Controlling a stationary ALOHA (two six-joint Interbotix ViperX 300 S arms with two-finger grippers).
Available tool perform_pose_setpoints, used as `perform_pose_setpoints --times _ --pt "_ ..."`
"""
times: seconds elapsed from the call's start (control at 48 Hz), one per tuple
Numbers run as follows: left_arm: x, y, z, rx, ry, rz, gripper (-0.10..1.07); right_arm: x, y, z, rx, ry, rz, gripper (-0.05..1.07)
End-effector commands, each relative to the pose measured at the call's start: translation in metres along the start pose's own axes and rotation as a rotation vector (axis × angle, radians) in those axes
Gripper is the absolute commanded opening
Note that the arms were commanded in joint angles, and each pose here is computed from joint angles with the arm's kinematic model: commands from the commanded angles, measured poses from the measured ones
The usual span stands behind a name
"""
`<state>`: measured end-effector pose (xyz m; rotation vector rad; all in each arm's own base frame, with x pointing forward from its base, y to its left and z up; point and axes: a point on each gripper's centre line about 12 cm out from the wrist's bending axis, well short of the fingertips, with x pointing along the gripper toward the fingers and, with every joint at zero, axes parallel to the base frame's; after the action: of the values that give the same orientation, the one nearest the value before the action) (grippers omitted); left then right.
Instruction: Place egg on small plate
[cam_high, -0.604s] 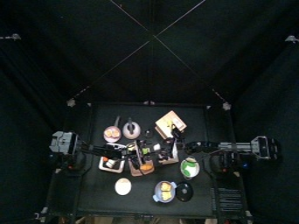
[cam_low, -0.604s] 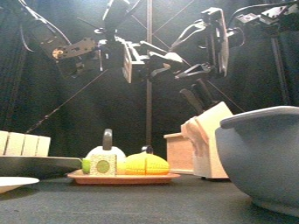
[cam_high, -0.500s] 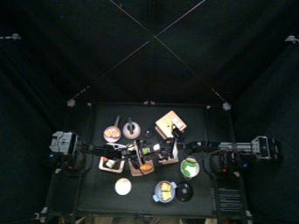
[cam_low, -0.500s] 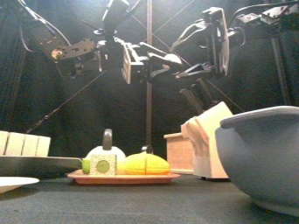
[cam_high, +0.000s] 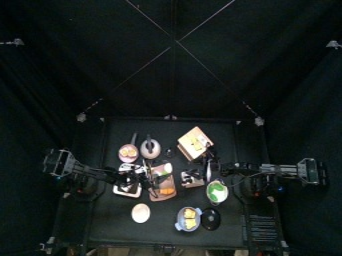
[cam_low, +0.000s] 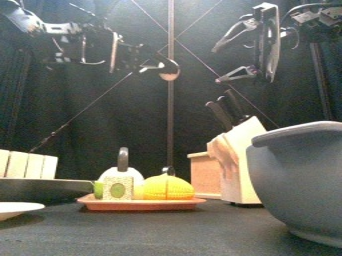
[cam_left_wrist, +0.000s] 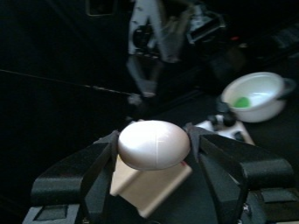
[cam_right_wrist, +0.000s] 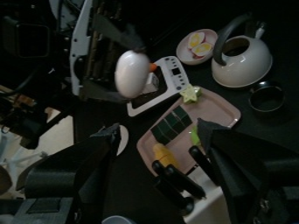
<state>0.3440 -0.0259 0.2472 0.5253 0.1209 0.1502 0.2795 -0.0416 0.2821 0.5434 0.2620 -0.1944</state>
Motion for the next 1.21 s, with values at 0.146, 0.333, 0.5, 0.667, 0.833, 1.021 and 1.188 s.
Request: perform_pose_setpoints --times 0.146,0.333,0.5,0.667,0.833,1.021,1.188 --pt "-0.037 -0.023 0.013 -0.146 0.095 -0.287 0.88 -0.001 -0.004 -0.003 0.003 0.005 -0.008 0.99" --pt "-0.054 -0.043 -0.006 -0.146 0.168 -0.389 0.88 -0.003 -0.003 0.000 0.027 -0.006 -0.004 0.99" --pt "-0.072 -0.065 -0.017 -0.259 0.226 -0.429 0.88 -0.004 -0.001 0.002 0.067 -0.015 0.001 0.99" --pt "-0.088 -0.083 -0.017 -0.447 0.292 -0.431 0.88 -0.003 -0.005 0.004 0.113 -0.024 -0.015 0.99" --pt "-0.096 -0.098 -0.028 -0.562 0.392 -0.387 0.88 -0.004 -0.008 0.007 0.152 -0.037 -0.033 0.99" --pt "-0.097 -0.108 -0.039 -0.620 0.483 -0.338 0.88 -0.003 -0.009 0.007 0.162 -0.035 -0.040 0.99" --pt "-0.098 -0.122 -0.039 -0.596 0.497 -0.366 0.88 -0.004 -0.010 0.006 0.162 -0.034 -0.041 0.99"
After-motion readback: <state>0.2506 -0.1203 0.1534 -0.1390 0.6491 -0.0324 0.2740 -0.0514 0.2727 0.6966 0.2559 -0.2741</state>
